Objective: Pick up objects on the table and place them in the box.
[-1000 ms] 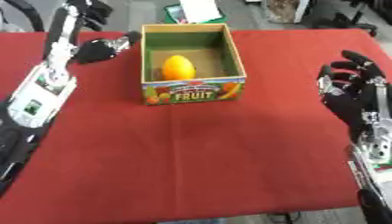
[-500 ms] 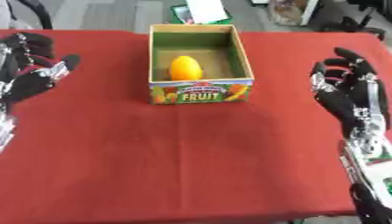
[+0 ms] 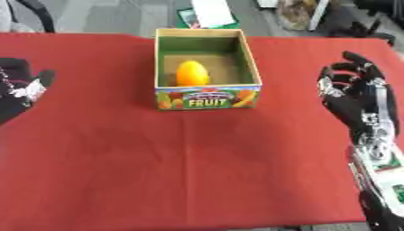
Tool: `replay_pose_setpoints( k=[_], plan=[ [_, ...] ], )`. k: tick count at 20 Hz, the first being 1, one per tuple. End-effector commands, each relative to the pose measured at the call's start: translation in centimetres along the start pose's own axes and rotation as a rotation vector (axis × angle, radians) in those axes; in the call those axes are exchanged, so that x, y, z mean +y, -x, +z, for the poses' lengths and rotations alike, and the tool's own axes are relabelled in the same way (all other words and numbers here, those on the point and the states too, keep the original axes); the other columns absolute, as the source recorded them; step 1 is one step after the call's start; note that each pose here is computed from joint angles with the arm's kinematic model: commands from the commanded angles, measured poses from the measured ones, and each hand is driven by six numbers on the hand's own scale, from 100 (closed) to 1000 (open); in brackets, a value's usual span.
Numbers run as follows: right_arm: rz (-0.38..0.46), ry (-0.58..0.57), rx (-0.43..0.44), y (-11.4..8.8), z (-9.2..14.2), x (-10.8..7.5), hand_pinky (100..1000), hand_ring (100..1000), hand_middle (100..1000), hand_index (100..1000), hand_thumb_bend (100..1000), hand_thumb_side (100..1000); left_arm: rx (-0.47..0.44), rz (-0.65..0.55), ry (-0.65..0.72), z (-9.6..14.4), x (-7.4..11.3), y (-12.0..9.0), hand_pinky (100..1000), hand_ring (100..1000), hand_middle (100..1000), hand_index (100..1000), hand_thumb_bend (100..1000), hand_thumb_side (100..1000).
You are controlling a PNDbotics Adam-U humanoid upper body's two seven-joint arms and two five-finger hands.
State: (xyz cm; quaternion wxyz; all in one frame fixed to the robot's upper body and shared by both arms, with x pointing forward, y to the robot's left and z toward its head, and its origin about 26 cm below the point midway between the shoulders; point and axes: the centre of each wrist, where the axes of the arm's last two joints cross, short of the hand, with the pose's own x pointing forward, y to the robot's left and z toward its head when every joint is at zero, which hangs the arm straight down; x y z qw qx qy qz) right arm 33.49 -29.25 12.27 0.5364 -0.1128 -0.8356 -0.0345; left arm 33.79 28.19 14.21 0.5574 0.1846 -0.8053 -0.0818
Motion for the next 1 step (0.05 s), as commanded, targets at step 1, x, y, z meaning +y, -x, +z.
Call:
replay_pose_setpoints(
  k=[1],
  plan=[
    [0.002, 0.008, -0.026, -0.75, -0.48, -0.5, 631, 618, 635, 810, 184, 105, -0.03, -0.001, -0.009, -0.27, 0.5, -0.51, 580, 592, 541, 637, 665, 330]
  ],
)
